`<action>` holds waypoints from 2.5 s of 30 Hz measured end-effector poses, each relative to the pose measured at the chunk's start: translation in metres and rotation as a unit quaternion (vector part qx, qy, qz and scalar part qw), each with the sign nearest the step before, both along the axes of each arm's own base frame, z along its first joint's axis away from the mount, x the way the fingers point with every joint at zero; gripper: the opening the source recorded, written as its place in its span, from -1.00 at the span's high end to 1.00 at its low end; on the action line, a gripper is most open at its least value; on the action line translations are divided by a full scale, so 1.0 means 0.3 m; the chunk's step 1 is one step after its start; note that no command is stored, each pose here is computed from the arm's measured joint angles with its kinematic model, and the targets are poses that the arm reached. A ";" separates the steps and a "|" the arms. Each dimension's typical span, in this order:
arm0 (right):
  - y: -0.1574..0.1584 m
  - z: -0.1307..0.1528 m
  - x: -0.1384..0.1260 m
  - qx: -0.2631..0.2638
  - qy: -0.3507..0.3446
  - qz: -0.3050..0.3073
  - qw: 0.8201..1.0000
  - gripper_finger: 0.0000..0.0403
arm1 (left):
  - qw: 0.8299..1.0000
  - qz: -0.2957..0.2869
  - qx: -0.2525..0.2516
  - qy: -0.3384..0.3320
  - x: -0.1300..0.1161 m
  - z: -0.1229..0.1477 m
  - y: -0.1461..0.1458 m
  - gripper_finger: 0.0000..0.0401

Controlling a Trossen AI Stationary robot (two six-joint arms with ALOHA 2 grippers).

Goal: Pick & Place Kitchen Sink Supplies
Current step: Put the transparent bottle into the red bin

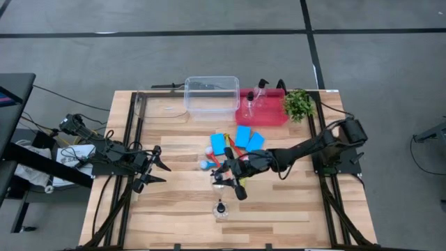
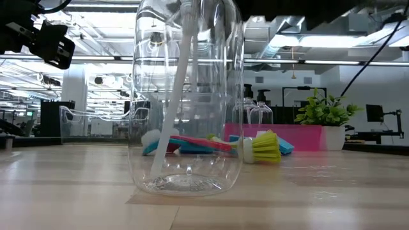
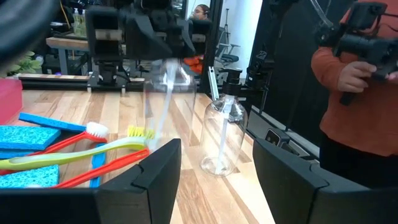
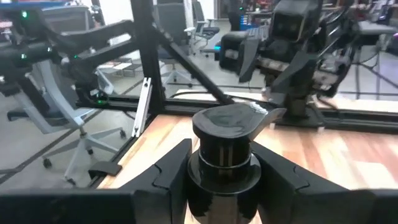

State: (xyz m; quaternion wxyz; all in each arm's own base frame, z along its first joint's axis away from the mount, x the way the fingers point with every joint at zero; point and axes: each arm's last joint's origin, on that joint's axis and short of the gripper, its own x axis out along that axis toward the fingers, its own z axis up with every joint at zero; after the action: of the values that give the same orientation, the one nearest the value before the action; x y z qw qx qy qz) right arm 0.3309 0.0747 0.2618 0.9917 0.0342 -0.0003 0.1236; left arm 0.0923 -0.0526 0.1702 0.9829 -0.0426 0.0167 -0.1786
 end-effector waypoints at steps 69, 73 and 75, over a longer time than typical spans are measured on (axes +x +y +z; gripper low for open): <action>-0.479 0.084 -0.526 0.022 -0.014 -0.498 0.867 0.38 | 1.000 0.000 0.000 0.000 0.000 0.000 0.000 -0.01; -0.549 0.063 -0.508 0.020 -0.009 -0.488 0.872 0.41 | 1.000 0.000 0.000 0.000 0.000 0.000 0.000 -0.01; -0.580 0.055 -0.500 0.024 -0.013 -0.483 0.875 0.38 | 1.000 0.000 0.000 0.000 0.000 0.000 0.000 -0.01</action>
State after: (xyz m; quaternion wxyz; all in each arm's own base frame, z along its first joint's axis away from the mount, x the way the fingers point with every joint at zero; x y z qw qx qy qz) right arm 0.1808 -0.0995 0.2783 0.9271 0.0518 -0.0322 -0.3699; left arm 0.0923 -0.0526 0.1702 0.9829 -0.0426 0.0166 -0.1786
